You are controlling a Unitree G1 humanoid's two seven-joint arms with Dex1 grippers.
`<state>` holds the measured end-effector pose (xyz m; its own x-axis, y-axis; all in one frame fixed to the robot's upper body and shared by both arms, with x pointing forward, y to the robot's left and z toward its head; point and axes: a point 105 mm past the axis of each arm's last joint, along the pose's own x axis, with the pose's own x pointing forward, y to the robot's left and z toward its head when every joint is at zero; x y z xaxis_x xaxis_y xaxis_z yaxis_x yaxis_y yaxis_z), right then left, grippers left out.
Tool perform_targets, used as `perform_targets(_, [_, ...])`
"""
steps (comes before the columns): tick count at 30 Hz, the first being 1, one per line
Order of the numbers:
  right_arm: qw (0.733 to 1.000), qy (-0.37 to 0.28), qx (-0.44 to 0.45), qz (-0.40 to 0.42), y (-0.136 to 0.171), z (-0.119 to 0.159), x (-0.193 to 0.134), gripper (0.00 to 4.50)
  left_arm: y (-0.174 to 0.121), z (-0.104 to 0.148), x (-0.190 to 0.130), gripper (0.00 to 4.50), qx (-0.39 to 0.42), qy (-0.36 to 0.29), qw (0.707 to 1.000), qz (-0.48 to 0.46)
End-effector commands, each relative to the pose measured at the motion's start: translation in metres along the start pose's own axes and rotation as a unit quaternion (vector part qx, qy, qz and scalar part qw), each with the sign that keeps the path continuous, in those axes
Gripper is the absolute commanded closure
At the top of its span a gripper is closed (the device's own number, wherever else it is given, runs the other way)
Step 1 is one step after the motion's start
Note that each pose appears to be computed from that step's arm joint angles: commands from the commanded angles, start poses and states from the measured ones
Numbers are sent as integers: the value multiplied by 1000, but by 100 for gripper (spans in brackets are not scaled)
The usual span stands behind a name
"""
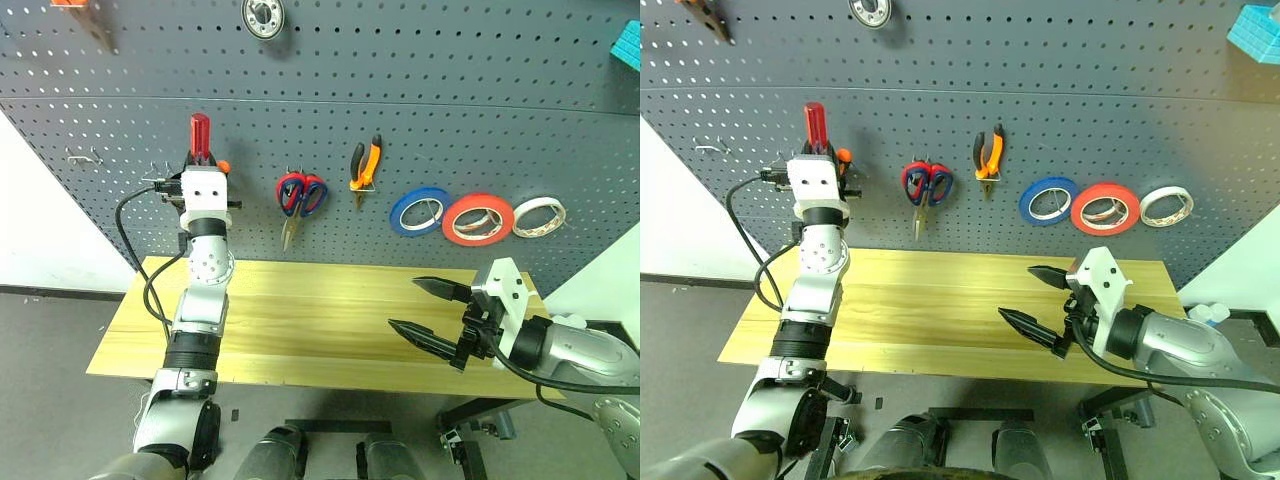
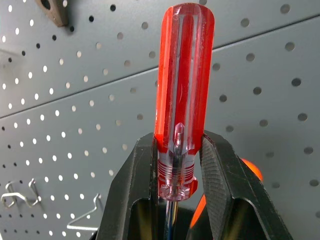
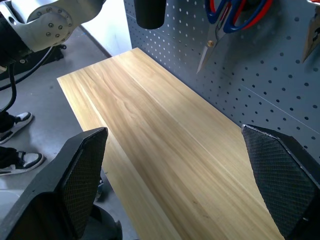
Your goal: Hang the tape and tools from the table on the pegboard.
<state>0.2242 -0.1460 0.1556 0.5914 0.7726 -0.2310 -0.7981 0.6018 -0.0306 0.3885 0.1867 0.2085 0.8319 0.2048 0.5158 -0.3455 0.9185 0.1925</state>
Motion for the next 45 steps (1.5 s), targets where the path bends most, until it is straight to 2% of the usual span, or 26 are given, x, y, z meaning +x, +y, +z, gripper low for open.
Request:
perform_targets(1, [1000, -7, -16, 2, 1, 6, 0, 0, 5, 19, 3, 368, -2, -32, 999, 15])
perform_targets(5, [1000, -5, -16, 2, 0, 5, 0, 0, 6, 19, 0, 368, 2, -33, 999, 16])
perform_targets(16, [1000, -2, -18, 3, -3, 4, 2, 0, 16, 26, 1, 19, 11, -58, 997, 43])
perform_targets(17, [1000, -2, -19, 3, -3, 4, 2, 0, 16, 26, 1, 2, 11, -58, 997, 42])
perform_targets(26, [1000, -4, -24, 4, -6, 6, 4, 0, 12, 30, 0, 2, 4, -66, 997, 31])
perform_targets(36, [999, -10, -33, 5, -10, 8, 6, 0, 21, 51, -17, 2, 12, -82, 997, 3])
perform_targets(45, [999, -20, -51, 3, -22, 11, 11, 0, 30, 73, -15, 2, 20, -104, 994, -4])
